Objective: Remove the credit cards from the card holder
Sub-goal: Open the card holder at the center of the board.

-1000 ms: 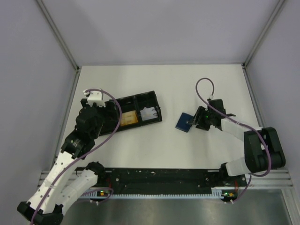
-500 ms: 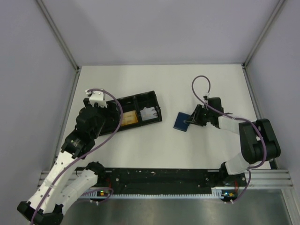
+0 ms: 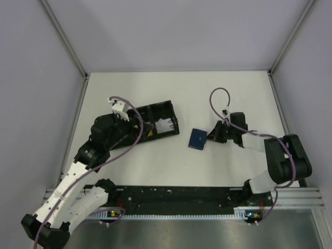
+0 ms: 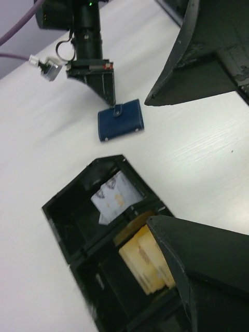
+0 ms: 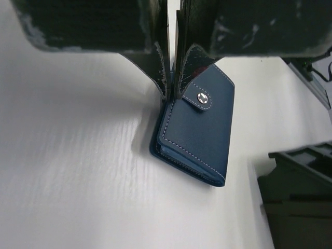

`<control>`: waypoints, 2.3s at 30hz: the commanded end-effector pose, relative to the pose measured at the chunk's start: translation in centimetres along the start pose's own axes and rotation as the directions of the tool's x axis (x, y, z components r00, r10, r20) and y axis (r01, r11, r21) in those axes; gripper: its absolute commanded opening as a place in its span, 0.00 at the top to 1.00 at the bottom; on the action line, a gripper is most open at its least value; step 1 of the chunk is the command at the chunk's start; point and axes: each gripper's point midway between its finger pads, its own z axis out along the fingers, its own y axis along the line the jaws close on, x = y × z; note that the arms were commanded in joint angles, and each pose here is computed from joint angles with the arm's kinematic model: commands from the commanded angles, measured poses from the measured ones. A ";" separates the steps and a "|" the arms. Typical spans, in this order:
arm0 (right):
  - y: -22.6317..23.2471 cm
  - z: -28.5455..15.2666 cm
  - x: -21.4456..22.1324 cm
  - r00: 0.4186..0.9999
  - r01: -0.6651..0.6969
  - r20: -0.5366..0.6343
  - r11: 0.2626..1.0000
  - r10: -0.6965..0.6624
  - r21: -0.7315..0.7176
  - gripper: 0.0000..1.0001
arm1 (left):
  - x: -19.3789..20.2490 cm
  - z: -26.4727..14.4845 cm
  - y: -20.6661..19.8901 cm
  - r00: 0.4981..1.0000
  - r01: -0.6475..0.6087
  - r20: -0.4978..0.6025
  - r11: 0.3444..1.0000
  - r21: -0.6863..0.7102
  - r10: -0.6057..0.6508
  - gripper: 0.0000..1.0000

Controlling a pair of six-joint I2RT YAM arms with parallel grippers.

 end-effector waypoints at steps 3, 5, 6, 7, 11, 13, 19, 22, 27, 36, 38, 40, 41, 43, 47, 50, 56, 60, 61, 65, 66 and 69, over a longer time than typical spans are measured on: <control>3.7 -0.4 3.2 0.985 0.148 -0.072 0.981 -0.158 -0.127 1.00 | 5.2 2.2 -5.2 0.968 0.227 -0.161 0.950 0.216 -0.195 0.11; 4.5 -0.5 4.8 0.978 0.167 -0.099 0.975 -0.182 -0.147 1.00 | 7.3 2.7 -6.3 0.952 0.267 -0.214 0.938 0.221 -0.220 0.11; 5.0 -0.6 5.5 0.974 0.176 -0.113 0.970 -0.197 -0.168 1.00 | 8.3 2.9 -6.5 0.944 0.287 -0.232 0.933 0.217 -0.237 0.11; 5.3 -0.7 6.0 0.971 0.182 -0.123 0.967 -0.206 -0.179 1.00 | 9.3 3.1 -6.5 0.934 0.310 -0.251 0.929 0.204 -0.256 0.12; 6.5 -1.0 8.5 0.953 0.215 -0.169 0.955 -0.251 -0.203 1.00 | 12.8 3.7 -7.2 0.889 0.398 -0.314 0.902 0.167 -0.334 0.12; 6.9 -1.0 9.5 0.940 0.243 -0.193 0.950 -0.280 -0.196 1.00 | 13.9 3.9 -7.6 0.878 0.418 -0.317 0.897 0.145 -0.358 0.13; 6.1 -2.5 8.3 0.914 0.380 -0.168 0.924 -0.370 0.033 0.71 | 15.9 4.0 -6.4 0.855 0.456 -0.283 0.890 0.017 -0.434 0.14; 7.3 -4.0 6.8 0.900 0.433 -0.115 0.895 -0.421 0.110 0.58 | 16.3 3.9 -4.2 0.856 0.460 -0.220 0.884 -0.089 -0.467 0.14; 9.2 -4.6 7.0 0.865 0.502 -0.112 0.842 -0.489 0.198 0.49 | 16.8 3.6 -3.1 0.853 0.463 -0.197 0.876 -0.136 -0.482 0.15; 9.9 -1.7 9.8 0.791 0.611 -0.239 0.711 -0.563 0.347 0.50 | 18.2 3.5 -2.9 0.837 0.470 -0.233 0.868 -0.159 -0.496 0.16; 9.6 -1.2 10.3 0.774 0.633 -0.263 0.680 -0.577 0.370 0.52 | 18.4 3.5 -2.9 0.834 0.471 -0.238 0.867 -0.159 -0.497 0.16; 9.6 -0.8 10.7 0.768 0.640 -0.280 0.672 -0.577 0.372 0.54 | 18.6 3.5 -3.0 0.831 0.475 -0.246 0.866 -0.156 -0.500 0.16; 9.5 -0.6 10.9 0.765 0.643 -0.287 0.669 -0.576 0.372 0.55 | 18.8 3.5 -3.1 0.828 0.476 -0.253 0.866 -0.156 -0.501 0.16; 9.2 -0.5 11.2 0.760 0.650 -0.302 0.660 -0.576 0.376 0.56 | 19.0 3.6 -3.3 0.825 0.476 -0.264 0.866 -0.151 -0.500 0.16; 8.6 -0.4 11.7 0.759 0.651 -0.323 0.653 -0.565 0.387 0.62 | 19.5 4.0 -3.6 0.820 0.465 -0.298 0.872 -0.150 -0.489 0.16; 8.3 -0.6 11.8 0.761 0.648 -0.332 0.652 -0.557 0.393 0.67 | 19.9 4.2 -4.3 0.809 0.463 -0.335 0.875 -0.141 -0.482 0.16; 7.8 -0.7 11.7 0.766 0.642 -0.324 0.646 -0.554 0.413 0.88 | 20.4 4.8 -5.9 0.794 0.469 -0.378 0.875 -0.119 -0.476 0.16; 8.4 -0.8 11.2 0.771 0.636 -0.300 0.654 -0.562 0.410 1.00 | 20.9 5.2 -7.0 0.785 0.469 -0.405 0.877 -0.108 -0.470 0.16; 8.7 -0.9 11.1 0.770 0.637 -0.293 0.657 -0.566 0.404 1.00 | 21.1 5.3 -7.2 0.782 0.469 -0.412 0.877 -0.105 -0.467 0.16; 10.2 -1.0 10.7 0.778 0.627 -0.240 0.692 -0.581 0.358 1.00 | 21.6 5.7 -8.4 0.756 0.493 -0.451 0.866 -0.083 -0.474 0.16; 10.5 -1.1 10.6 0.780 0.624 -0.224 0.702 -0.584 0.344 1.00 | 21.7 5.8 -8.7 0.748 0.502 -0.461 0.861 -0.077 -0.477 0.16; 11.4 -1.7 10.1 0.792 0.607 -0.168 0.729 -0.587 0.316 1.00 | 21.9 6.3 -9.1 0.741 0.504 -0.472 0.860 -0.077 -0.477 0.15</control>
